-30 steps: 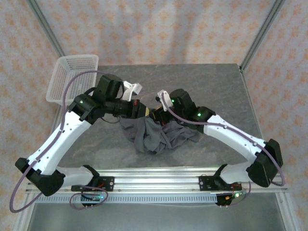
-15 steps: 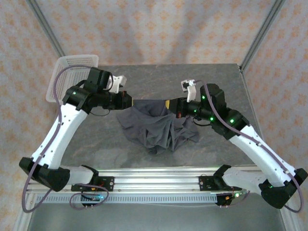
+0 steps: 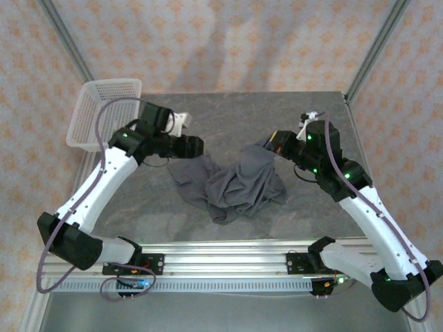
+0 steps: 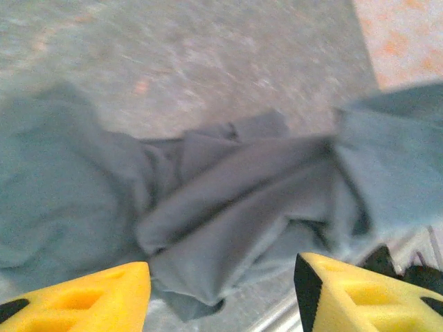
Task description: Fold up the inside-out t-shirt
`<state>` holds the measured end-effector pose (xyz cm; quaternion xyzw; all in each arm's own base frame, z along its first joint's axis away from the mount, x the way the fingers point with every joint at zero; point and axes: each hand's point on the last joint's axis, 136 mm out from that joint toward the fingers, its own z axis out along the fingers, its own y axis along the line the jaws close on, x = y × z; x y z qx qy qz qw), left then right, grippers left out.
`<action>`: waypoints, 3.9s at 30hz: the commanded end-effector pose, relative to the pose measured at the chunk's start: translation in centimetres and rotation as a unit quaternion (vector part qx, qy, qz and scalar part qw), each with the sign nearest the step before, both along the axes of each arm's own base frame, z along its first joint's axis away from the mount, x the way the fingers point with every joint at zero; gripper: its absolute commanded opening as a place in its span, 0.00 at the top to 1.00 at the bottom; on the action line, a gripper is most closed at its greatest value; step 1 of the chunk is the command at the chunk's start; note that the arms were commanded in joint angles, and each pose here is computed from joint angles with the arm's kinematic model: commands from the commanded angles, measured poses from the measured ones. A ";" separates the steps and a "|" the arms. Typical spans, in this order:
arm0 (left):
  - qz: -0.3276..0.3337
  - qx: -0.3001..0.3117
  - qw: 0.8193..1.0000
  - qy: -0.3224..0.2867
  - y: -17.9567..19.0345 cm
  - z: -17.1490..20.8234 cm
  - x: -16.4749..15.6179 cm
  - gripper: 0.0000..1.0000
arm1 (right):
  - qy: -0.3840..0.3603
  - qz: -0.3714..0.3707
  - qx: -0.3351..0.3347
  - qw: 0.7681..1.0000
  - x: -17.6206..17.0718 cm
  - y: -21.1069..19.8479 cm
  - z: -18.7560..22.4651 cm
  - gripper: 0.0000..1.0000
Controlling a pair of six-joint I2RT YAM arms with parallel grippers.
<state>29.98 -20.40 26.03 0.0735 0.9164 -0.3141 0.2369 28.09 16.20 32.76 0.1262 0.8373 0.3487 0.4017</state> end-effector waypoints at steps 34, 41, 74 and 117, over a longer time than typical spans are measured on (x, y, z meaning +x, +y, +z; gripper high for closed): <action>-0.178 -0.123 0.969 -0.117 -13.2 0.7 2.9 0.84 | -0.027 0.075 0.049 0.996 -1.2 2.4 2.5 1.00; -0.167 -0.121 0.971 -0.122 -11.9 2.7 2.1 1.00 | -0.004 0.002 -0.002 1.000 -0.6 -0.4 0.2 1.00; -0.302 -0.152 0.930 -0.146 -15.1 13.3 -6.2 1.00 | -0.379 0.539 -0.239 0.714 -6.4 7.7 4.5 0.08; -0.119 0.088 0.981 -0.125 -12.6 -12.0 0.3 0.51 | -0.231 -0.001 -0.117 0.966 3.2 -2.1 17.0 1.00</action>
